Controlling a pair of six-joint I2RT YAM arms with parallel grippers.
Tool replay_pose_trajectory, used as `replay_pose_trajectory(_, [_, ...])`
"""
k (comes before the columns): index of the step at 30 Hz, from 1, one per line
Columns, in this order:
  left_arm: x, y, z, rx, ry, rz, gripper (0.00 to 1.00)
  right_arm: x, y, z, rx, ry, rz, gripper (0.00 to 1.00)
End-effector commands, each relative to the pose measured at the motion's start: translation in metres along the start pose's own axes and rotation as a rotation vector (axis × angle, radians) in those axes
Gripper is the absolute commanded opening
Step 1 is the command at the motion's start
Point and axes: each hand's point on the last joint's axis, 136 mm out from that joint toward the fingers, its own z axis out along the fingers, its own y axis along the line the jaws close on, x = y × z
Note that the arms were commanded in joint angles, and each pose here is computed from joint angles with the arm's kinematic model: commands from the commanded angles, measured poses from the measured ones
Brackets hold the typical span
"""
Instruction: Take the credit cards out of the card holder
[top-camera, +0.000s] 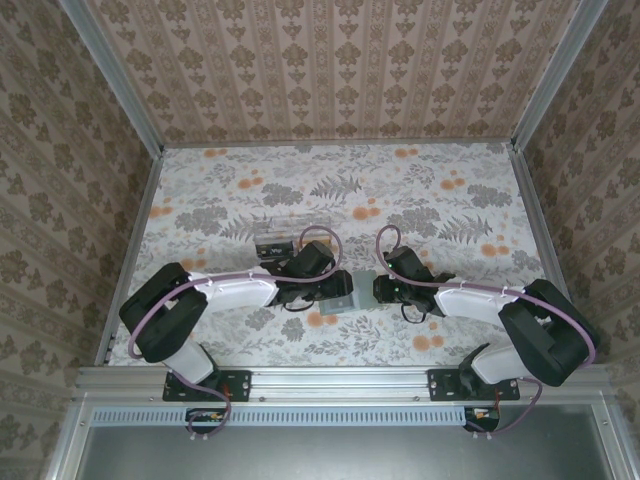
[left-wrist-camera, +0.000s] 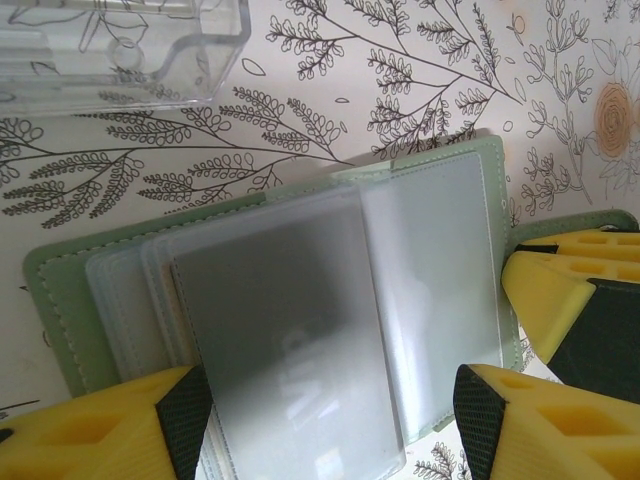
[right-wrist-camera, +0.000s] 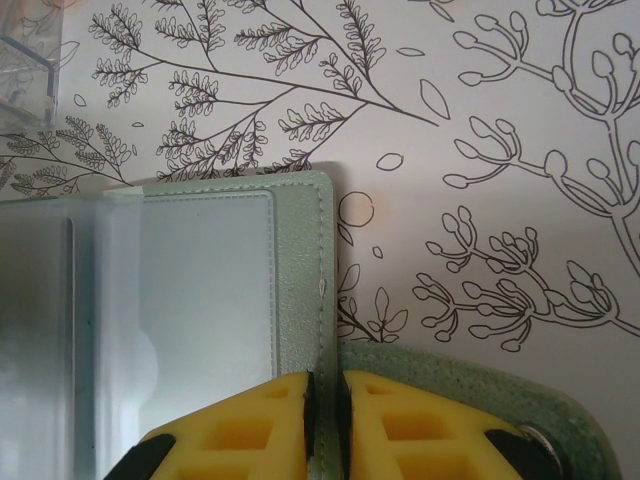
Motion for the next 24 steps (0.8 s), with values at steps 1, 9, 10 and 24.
replay_pose_trajectory(1, [0.002, -0.004, -0.007, -0.006, 0.0, 0.027, 0.69, 0.016, -0.007, 0.005, 0.027, 0.061, 0.004, 0.19])
replay_pose_trajectory(9, [0.0, 0.004, -0.015, -0.047, -0.023, 0.041, 0.69, 0.016, -0.008, 0.005, 0.03, 0.06, 0.004, 0.19])
replay_pose_trajectory(10, [0.001, 0.003, -0.013, -0.043, -0.017, 0.04, 0.69, 0.016, -0.007, 0.005, 0.029, 0.06, 0.004, 0.19])
replay_pose_trajectory(24, [0.007, 0.0, 0.004, -0.014, 0.028, 0.034, 0.69, 0.016, -0.008, 0.005, 0.032, 0.061, 0.002, 0.19])
